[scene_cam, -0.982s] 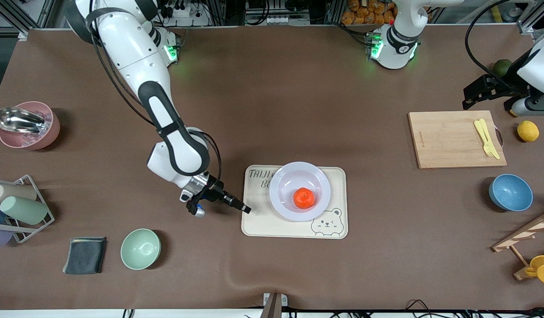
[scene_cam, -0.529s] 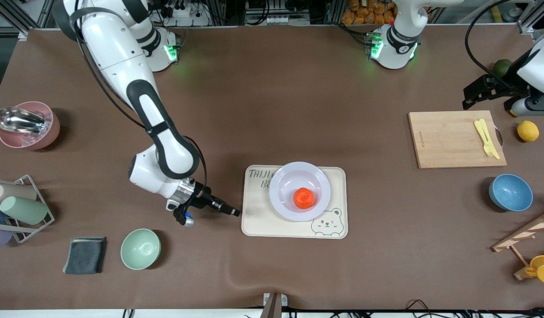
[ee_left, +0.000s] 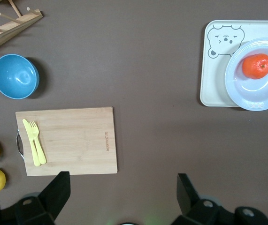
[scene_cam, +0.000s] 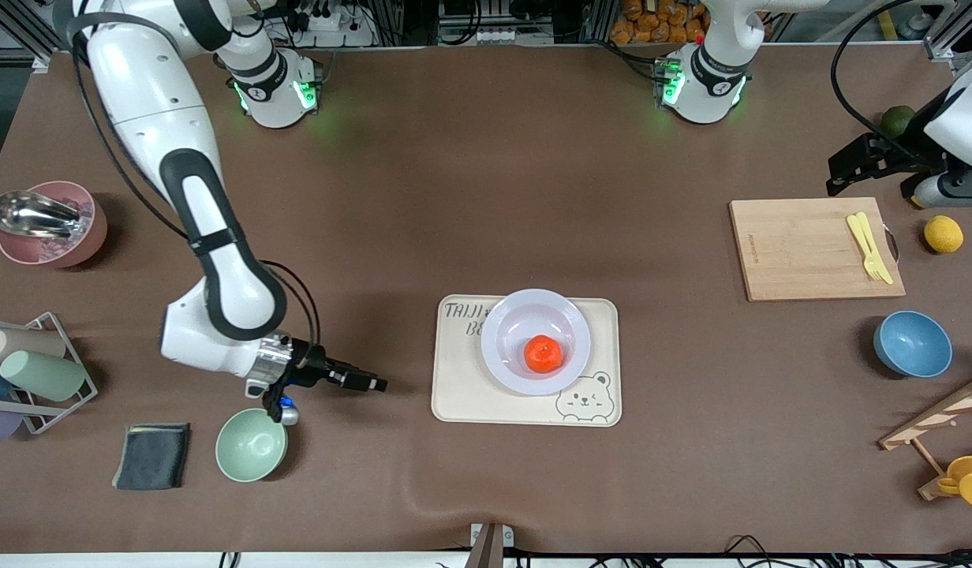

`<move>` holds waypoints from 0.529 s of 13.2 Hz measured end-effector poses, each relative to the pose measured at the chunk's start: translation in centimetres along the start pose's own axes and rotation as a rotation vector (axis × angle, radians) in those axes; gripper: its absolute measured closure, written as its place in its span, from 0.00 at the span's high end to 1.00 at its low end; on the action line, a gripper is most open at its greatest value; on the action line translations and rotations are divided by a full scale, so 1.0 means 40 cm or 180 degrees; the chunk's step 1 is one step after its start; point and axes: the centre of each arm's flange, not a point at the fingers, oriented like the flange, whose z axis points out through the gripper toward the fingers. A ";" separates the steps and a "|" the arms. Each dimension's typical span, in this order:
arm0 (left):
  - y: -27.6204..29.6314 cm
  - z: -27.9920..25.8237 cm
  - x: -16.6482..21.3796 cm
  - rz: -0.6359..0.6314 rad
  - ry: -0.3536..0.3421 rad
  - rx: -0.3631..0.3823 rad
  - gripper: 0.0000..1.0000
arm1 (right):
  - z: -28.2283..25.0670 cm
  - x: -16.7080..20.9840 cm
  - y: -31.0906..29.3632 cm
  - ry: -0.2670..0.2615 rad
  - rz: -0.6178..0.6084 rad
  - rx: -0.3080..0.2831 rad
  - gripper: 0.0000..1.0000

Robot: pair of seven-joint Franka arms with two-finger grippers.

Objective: Place orange and plate with both arms
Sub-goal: 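Open the right gripper and draw it back from the plate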

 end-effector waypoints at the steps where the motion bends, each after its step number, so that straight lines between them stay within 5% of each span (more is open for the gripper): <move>1: 0.000 0.000 0.000 0.0000 0.0000 0.0000 1.00 | -0.034 0.017 0.006 -0.0049 -0.0077 -0.0078 0.54; 7: -0.004 0.004 0.002 -0.0010 -0.0009 0.0000 1.00 | -0.234 0.097 0.055 -0.0243 -0.0371 -0.0500 0.60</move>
